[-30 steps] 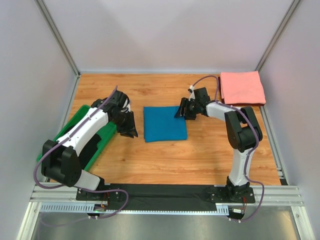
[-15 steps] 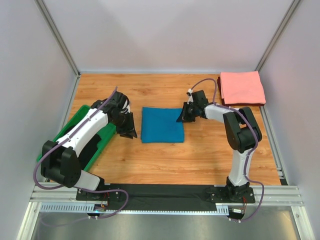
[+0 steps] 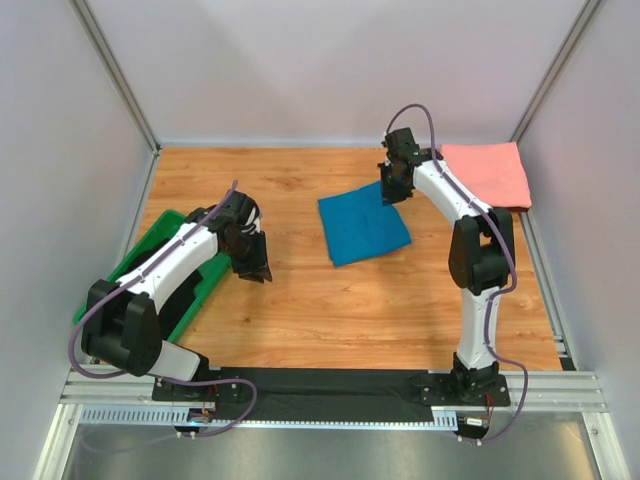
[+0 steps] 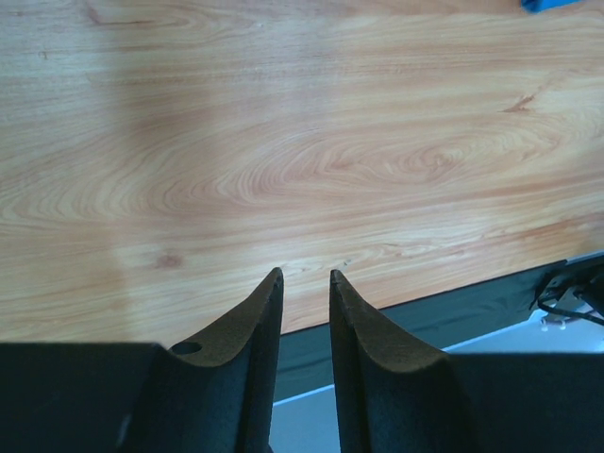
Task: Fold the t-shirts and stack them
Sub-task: Neatly place the folded tshirt to the corner
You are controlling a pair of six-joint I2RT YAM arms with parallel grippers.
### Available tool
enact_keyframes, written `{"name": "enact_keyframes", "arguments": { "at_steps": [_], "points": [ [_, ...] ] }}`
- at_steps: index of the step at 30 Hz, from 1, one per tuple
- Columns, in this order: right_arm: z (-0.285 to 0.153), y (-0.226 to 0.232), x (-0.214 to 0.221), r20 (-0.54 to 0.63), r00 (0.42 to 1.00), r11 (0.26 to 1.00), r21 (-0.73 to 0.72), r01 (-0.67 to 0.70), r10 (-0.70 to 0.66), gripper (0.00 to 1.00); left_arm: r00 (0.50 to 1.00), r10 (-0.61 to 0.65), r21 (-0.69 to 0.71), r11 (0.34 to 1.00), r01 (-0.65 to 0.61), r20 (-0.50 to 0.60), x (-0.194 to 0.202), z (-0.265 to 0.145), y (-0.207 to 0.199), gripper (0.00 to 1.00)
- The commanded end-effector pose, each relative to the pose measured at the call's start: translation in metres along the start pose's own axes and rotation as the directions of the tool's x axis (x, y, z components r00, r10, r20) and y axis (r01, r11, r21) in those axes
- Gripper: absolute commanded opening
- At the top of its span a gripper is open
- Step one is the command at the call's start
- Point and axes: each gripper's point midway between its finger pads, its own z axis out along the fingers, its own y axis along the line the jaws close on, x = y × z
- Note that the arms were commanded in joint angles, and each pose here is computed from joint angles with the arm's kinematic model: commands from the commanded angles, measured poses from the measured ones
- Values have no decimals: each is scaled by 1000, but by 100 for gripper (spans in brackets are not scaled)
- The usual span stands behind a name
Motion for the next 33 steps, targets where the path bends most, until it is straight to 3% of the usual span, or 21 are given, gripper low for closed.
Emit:
{"name": "enact_keyframes", "arguments": {
  "at_steps": [1, 6, 8, 12, 15, 20, 26, 29, 33],
  "points": [
    [-10, -55, -14, -27, 996, 976, 203, 84, -80, 0, 1000, -2, 19, 1000, 2, 18, -4, -1, -3, 33],
    [-22, -99, -69, 41, 992, 941, 323, 100, -119, 0, 998, -61, 48, 997, 61, 2, 2, 6, -7, 33],
    [-13, -118, -75, 5, 984, 915, 369, 164, -178, 0, 997, -80, 37, 996, 81, -16, 1, 7, -7, 33],
    [-24, -161, -106, 84, 988, 909, 407, 87, -132, 0, 993, -109, 21, 994, 111, -48, -3, 12, -10, 33],
    [-32, -185, -118, 89, 980, 872, 475, 115, -178, 0, 990, -127, 21, 992, 128, -65, -9, 15, -17, 33],
    [-57, -207, -146, 159, 959, 844, 523, 120, -235, 0, 989, -111, 15, 993, 113, -98, -14, 25, -31, 33],
    [-89, -203, -172, 253, 932, 873, 473, 116, -260, 0, 981, -97, -9, 995, 97, -167, -12, 42, -40, 33],
    [-102, -249, -183, 308, 924, 854, 518, 36, -226, 0, 974, -103, -17, 995, 102, -202, -10, 46, -45, 33],
    [-86, -303, -184, 347, 923, 851, 524, -44, -165, 0, 966, -118, -36, 993, 113, -231, -13, 44, -50, 33]
  ]
}}
